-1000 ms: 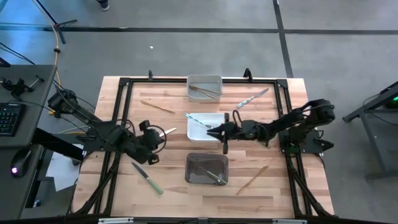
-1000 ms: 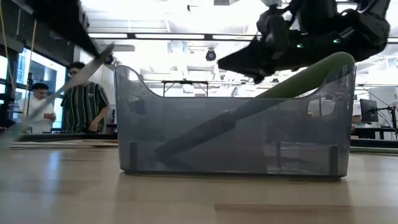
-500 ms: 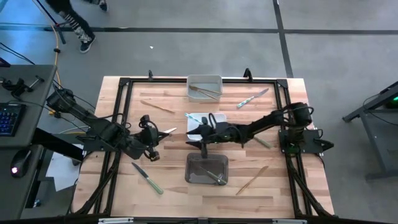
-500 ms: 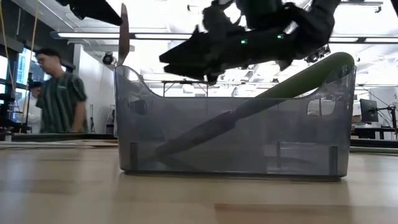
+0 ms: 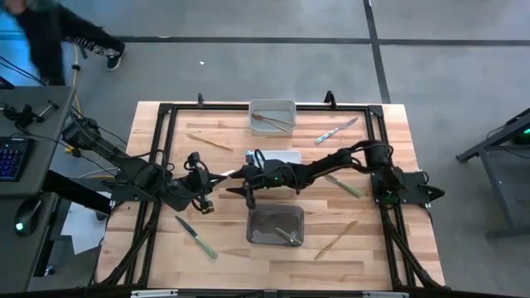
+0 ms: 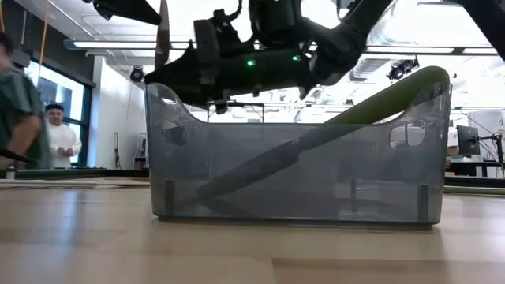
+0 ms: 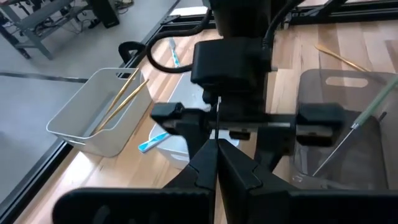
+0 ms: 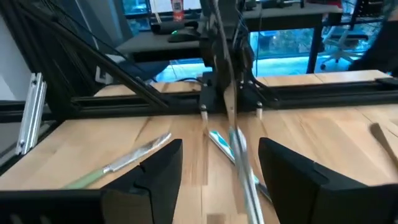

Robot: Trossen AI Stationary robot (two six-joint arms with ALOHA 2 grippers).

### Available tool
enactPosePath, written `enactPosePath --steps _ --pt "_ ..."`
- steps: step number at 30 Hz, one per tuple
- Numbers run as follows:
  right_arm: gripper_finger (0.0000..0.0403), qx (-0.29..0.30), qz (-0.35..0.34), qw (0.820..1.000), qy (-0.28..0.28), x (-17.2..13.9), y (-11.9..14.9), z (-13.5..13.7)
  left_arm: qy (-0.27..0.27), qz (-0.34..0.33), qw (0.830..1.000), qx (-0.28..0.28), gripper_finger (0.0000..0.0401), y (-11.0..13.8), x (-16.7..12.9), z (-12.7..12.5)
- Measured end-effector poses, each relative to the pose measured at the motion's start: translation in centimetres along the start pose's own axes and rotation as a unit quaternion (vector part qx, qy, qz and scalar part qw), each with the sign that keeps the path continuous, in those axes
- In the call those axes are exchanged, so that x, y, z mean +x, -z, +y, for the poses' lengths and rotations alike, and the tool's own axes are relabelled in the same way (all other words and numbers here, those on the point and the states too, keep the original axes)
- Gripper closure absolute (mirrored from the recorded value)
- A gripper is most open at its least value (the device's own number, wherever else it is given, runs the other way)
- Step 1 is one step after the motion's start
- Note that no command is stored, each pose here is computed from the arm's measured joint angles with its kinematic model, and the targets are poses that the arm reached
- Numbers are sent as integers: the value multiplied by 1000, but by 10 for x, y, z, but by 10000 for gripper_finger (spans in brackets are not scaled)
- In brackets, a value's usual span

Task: Sort silverware by color (type)
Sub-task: Put the white-blue table knife into the white bin

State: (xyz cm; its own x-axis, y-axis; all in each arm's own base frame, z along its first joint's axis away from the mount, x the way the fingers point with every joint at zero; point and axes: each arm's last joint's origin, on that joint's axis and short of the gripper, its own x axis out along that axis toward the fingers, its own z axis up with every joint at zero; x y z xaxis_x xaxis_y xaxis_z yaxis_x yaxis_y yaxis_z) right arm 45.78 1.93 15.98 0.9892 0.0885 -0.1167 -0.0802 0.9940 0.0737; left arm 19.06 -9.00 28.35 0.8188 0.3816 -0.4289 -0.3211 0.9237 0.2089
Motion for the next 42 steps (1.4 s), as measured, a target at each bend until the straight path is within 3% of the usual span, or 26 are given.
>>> enactPosePath --steps 5,12,19,32,37,42 --pt "255 -20 -11 1000 -8 9 -5 0 -3 -2 1000 1 401 0 0 0" --pt "390 -39 6 999 -18 10 -3 3 -9 -7 1000 1 401 -1 0 0" --pt "396 -35 56 998 -9 1 -17 1 -41 -23 999 4 401 15 -4 -4" --pt "400 9 165 985 39 -68 -101 -20 -52 -85 993 -64 401 62 -30 9" --pt "400 27 268 960 78 -88 -101 -39 -46 -92 992 -72 401 73 -29 9" --pt "401 54 312 945 82 -96 -96 -60 -45 -90 992 -75 401 77 -27 8"
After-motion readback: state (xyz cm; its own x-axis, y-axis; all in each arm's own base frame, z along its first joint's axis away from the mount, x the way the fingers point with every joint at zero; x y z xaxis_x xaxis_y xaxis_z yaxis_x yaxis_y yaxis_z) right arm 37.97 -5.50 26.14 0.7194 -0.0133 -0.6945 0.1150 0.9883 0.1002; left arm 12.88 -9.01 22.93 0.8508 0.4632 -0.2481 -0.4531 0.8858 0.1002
